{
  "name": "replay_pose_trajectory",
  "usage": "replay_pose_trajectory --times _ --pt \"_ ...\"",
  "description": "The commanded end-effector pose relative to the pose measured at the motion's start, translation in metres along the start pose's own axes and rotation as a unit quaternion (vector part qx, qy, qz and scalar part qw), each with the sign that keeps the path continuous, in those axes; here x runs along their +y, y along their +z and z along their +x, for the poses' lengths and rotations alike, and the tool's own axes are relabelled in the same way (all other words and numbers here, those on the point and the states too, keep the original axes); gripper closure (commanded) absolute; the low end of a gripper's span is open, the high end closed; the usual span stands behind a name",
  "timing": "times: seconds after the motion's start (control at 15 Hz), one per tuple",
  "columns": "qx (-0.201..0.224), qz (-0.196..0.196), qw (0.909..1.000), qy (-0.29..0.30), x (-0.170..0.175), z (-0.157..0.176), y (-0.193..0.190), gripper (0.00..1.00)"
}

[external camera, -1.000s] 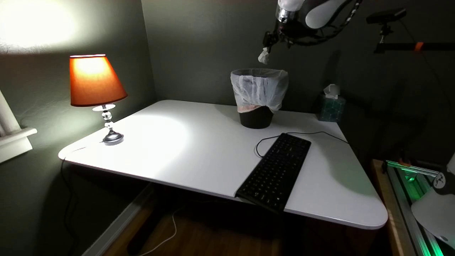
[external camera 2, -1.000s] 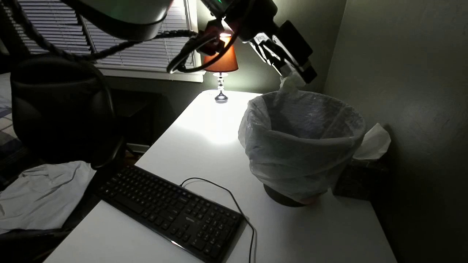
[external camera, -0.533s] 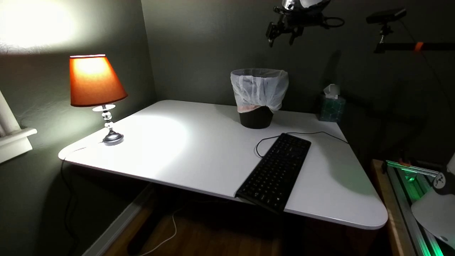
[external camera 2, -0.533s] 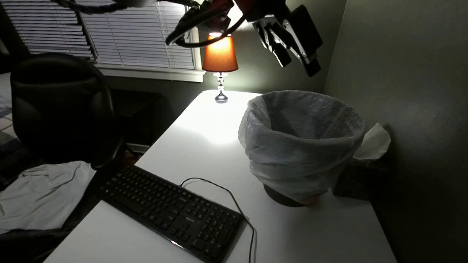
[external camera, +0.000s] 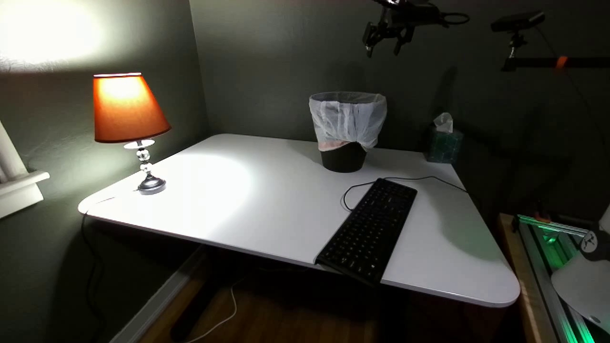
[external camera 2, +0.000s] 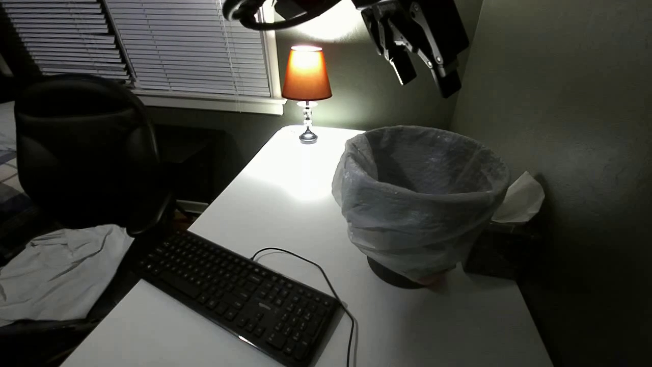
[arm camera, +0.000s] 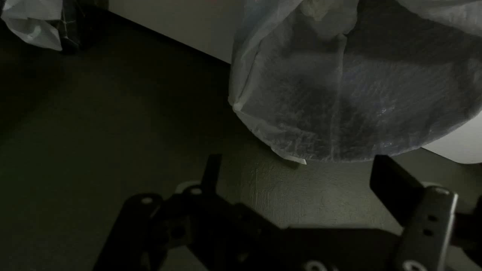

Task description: Pick up the bucket then put the white paper into it

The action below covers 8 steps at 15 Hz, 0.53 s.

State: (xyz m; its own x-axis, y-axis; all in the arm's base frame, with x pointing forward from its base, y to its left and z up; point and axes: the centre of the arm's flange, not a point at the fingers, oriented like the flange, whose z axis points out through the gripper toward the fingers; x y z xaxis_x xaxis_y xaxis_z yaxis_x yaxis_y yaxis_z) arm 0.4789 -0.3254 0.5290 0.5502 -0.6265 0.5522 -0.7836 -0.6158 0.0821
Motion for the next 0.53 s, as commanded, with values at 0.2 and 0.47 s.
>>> replay_pose_trajectory --times 0.2,0.47 --pt "0.001 0.0 1.0 0.0 -0.0005 0.0008 -0.0005 0.0" --pt "0.001 0.0 1.0 -0.001 -0.0011 0.0006 -0.0005 0.0"
